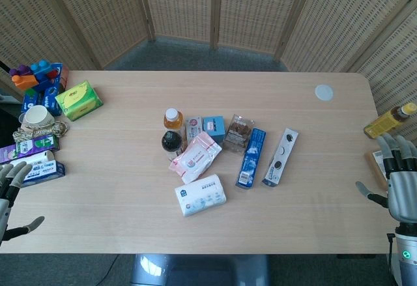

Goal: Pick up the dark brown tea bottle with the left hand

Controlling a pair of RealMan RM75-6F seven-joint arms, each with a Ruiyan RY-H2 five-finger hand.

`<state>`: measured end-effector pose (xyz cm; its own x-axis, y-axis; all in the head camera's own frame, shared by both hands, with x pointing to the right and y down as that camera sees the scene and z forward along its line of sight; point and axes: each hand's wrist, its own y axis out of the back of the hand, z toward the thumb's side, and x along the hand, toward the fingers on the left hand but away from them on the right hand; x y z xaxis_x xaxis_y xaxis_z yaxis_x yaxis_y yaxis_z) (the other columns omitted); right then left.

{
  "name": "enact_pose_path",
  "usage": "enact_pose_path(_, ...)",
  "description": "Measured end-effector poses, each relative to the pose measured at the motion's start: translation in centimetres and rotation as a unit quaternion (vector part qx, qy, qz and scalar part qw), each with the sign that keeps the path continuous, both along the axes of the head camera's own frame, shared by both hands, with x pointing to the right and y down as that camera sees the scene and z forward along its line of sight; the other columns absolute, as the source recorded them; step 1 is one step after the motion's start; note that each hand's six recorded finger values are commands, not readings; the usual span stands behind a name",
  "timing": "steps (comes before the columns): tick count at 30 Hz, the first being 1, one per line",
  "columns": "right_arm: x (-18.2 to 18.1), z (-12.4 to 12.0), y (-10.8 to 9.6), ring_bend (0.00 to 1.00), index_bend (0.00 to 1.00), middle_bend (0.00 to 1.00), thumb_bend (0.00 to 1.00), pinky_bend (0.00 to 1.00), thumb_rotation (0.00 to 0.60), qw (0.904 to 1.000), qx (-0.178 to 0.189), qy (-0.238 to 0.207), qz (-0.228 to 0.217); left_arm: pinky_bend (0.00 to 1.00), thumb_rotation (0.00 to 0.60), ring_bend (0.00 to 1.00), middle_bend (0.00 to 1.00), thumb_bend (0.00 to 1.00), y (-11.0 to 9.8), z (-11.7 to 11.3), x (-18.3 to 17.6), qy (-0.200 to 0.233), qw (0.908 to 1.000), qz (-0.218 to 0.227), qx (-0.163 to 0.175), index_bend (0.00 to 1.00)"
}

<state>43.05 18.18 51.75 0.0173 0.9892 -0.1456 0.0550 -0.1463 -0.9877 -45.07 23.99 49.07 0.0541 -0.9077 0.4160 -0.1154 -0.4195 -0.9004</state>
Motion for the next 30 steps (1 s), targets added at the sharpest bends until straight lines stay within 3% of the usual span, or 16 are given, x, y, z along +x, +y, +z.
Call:
enact_pose_path(11, 0.0, -0.1, 0.0, 0.0, 0.0, 0.0, 0.0, 0.0, 0.6, 1.0, -0.001, -0.008, 0.003, 0.0, 0.6, 0.0, 0.0, 0.0, -1.0, 1.7, 0.6, 0.017, 0.9993, 0.016, -0.028, 0.0)
enact_pose_path(21, 0.0, -0.3, 0.1, 0.0, 0.0, 0.0, 0.0, 0.0, 0.6, 0.9999, -0.003, -0.014, 0.004, 0.0, 0.6, 0.0, 0.0, 0.0, -7.6, 5.8, 4.3, 0.067, 0.9942, 0.072, -0.042, 0.0)
enact_pose_path(30, 0.0, -0.3, 0.1, 0.0, 0.0, 0.0, 0.0, 0.0, 0.6, 0.9998, -0.005, -0.018, 0.004, 0.0, 0.6, 0.0, 0.0, 0.0, -12.1, 9.0, 9.8, 0.072, 0.9896, 0.111, -0.056, 0.0)
